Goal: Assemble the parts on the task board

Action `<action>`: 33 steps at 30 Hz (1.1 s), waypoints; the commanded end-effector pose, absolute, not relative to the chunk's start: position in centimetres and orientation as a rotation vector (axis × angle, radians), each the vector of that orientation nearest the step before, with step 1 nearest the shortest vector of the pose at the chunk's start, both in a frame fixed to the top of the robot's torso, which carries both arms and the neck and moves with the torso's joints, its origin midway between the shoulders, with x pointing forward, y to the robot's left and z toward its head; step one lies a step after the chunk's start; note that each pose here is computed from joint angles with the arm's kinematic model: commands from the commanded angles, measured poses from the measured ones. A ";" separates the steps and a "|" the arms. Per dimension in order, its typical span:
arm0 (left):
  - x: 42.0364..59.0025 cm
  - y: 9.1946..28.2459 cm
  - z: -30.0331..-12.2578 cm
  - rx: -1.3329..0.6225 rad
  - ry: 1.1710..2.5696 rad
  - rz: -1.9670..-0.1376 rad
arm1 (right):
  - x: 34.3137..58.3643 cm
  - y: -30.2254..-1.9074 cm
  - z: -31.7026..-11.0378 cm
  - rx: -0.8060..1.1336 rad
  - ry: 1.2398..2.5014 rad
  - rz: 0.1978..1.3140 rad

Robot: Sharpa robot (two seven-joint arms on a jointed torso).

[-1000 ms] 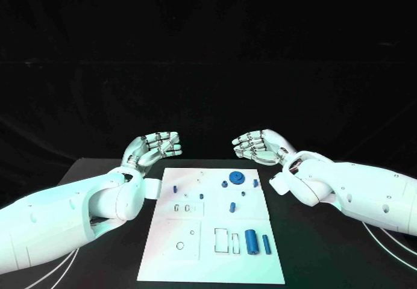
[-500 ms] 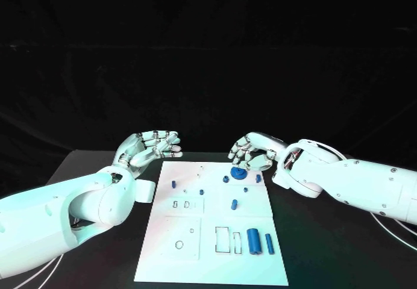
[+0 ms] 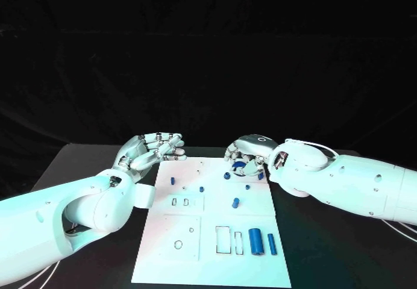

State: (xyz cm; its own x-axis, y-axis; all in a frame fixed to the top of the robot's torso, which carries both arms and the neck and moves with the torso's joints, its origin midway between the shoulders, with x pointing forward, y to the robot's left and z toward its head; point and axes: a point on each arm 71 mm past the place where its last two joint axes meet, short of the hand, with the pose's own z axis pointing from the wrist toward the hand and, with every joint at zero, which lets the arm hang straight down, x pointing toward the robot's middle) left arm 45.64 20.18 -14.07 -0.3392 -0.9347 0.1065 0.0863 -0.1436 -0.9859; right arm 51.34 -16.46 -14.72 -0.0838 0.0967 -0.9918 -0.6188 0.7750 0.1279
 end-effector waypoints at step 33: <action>45.6 20.4 -13.8 -1.061 1.312 -1.629 | 51.9 -15.5 -17.0 -0.535 1.625 0.496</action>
State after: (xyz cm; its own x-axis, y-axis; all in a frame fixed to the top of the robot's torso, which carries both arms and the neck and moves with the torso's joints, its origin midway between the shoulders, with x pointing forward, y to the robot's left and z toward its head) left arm 45.58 20.51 -13.97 -0.3354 -0.9340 0.1230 0.0681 -0.1543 -0.9857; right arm 51.95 -15.60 -16.82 -0.0977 -0.0336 -0.9946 -0.6028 0.7972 0.0323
